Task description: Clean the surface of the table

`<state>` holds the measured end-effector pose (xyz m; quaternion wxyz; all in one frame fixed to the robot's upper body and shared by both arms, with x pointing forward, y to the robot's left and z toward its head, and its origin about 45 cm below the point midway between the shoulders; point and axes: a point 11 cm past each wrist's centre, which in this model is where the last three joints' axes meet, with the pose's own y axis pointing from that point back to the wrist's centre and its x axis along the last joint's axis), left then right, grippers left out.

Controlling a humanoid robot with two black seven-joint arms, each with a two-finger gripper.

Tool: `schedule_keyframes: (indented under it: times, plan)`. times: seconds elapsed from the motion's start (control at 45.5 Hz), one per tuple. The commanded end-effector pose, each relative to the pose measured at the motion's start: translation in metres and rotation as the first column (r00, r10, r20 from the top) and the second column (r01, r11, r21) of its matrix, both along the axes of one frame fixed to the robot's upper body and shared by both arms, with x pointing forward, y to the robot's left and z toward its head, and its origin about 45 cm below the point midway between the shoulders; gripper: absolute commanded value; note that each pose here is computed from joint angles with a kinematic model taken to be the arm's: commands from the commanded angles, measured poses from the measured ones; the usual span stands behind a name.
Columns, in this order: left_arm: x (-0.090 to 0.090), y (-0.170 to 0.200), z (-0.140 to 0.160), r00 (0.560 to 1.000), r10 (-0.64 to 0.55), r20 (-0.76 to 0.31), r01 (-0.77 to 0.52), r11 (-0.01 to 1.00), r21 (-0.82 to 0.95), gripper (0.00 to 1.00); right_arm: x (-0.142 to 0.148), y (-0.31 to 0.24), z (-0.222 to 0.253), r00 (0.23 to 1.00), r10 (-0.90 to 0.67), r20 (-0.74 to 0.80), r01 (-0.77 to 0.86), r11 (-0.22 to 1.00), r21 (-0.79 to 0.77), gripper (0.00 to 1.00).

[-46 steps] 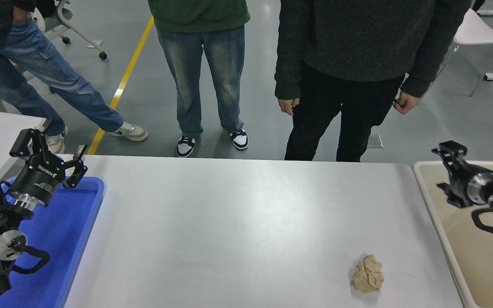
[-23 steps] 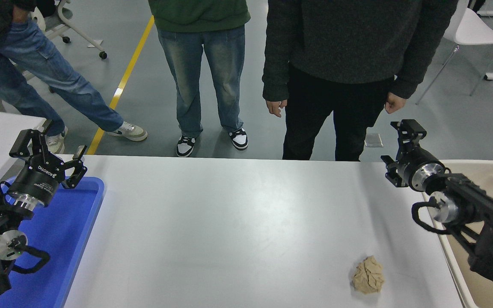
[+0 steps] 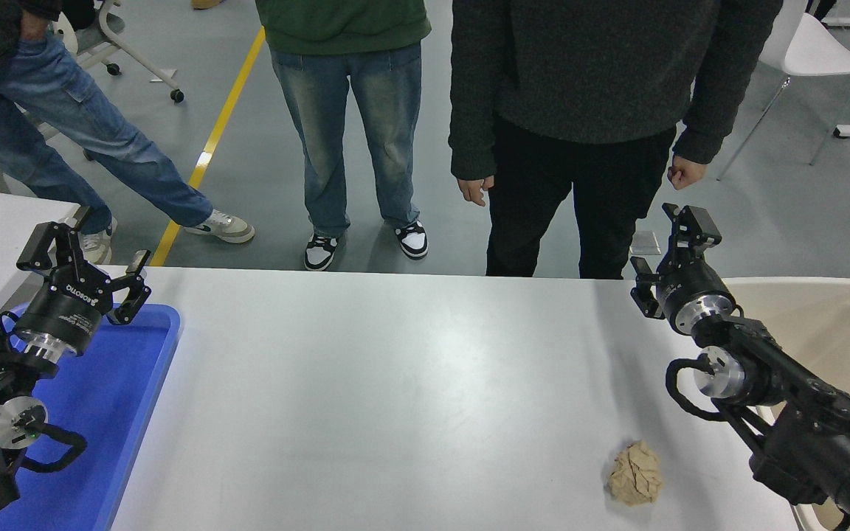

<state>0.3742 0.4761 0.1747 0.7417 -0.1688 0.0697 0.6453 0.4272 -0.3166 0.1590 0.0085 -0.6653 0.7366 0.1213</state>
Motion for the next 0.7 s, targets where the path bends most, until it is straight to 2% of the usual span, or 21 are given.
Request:
schedule_keyframes:
  times: [0.0, 0.374, 0.505, 0.549, 0.681]
  plan:
    - [0.0, 0.0, 0.0, 1.0, 0.0, 0.0, 0.0, 1.0, 0.0, 1.0, -0.003, -0.001, -0.007, 1.0, -0.014, -0.003, 0.014, 1.0, 0.003, 1.0]
    - [0.0, 0.0, 0.0, 1.0, -0.001, 0.0, 0.001, 1.0, -0.001, 1.0, -0.004, -0.009, -0.006, 1.0, 0.004, -0.01, -0.004, 0.999, -0.046, 1.0]
    - [0.0, 0.0, 0.0, 1.0, -0.001, 0.0, 0.001, 1.0, -0.001, 1.0, -0.007, -0.022, -0.002, 0.995, 0.095, -0.038, -0.102, 0.967, -0.235, 1.0]
    - [0.0, 0.0, 0.0, 1.0, -0.001, 0.0, 0.001, 1.0, -0.001, 1.0, -0.005, -0.031, 0.01, 0.985, 0.164, -0.053, -0.172, 0.911, -0.374, 1.0]
    - [0.0, 0.0, 0.0, 1.0, -0.001, 0.0, 0.001, 1.0, -0.001, 1.0, -0.01, -0.045, 0.028, 0.966, 0.245, -0.082, -0.253, 0.834, -0.491, 1.0]
